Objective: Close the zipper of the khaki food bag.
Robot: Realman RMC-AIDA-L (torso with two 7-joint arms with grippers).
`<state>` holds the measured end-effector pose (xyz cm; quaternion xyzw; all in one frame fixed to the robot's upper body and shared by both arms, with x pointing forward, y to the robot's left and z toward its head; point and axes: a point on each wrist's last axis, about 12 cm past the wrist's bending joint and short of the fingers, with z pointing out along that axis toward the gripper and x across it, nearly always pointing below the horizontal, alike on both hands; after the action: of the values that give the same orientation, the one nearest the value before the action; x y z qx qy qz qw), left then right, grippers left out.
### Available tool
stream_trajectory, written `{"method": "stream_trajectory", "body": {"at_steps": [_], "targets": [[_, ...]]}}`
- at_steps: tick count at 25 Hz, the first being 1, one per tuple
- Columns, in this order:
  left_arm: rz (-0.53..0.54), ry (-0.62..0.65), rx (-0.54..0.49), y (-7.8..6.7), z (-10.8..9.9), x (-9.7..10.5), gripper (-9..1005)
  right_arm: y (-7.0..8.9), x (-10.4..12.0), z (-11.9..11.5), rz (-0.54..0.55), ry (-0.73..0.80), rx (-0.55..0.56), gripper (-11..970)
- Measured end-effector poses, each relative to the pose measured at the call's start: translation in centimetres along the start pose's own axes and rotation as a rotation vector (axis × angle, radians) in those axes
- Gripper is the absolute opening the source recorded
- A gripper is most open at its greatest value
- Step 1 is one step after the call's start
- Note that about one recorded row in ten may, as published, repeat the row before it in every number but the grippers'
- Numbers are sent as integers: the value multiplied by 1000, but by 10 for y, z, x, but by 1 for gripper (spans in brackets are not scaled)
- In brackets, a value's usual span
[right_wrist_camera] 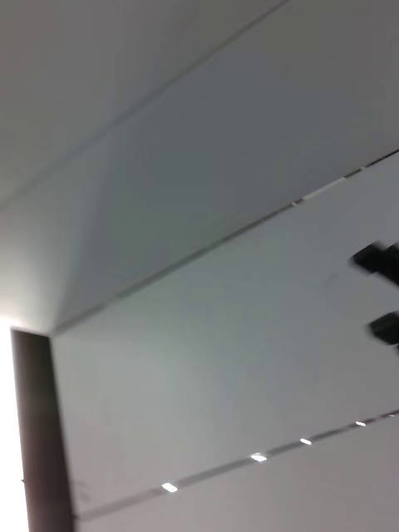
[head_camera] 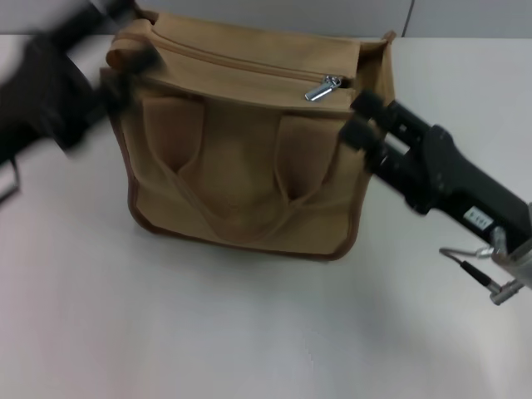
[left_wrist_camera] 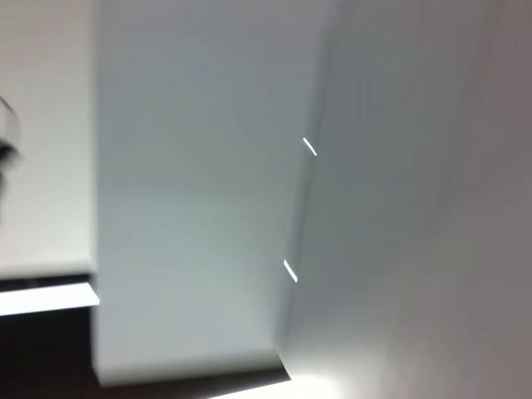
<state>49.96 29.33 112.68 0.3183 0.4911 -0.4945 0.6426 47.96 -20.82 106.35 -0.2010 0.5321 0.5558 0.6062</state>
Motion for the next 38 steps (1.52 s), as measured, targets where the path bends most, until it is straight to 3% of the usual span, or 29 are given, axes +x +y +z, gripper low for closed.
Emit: {"method": "stream_trajectory", "body": {"at_steps": [4,6,9,10,16,23,28,38], "targets": [[-29,123,66,-7,-1,11,641,5,6,-5,-94,44,-27,618],[-32,261,80,-15,-15,25,659,9,11,-9,-152,73,-39,618],[-4,302,73,-23,-26,32,654,14,18,-18,-228,97,-30,618],[29,318,46,-33,-37,40,652,16,21,-21,-248,104,-17,618],[65,359,-43,-44,-53,53,664,18,30,-26,-229,201,-60,618],[32,404,-6,-48,-55,59,716,20,44,-26,-209,336,-120,618],[17,444,21,-48,-49,66,773,18,48,-24,-212,362,-107,618],[17,444,26,-47,-46,68,773,17,49,-20,-200,372,-112,618]]}}
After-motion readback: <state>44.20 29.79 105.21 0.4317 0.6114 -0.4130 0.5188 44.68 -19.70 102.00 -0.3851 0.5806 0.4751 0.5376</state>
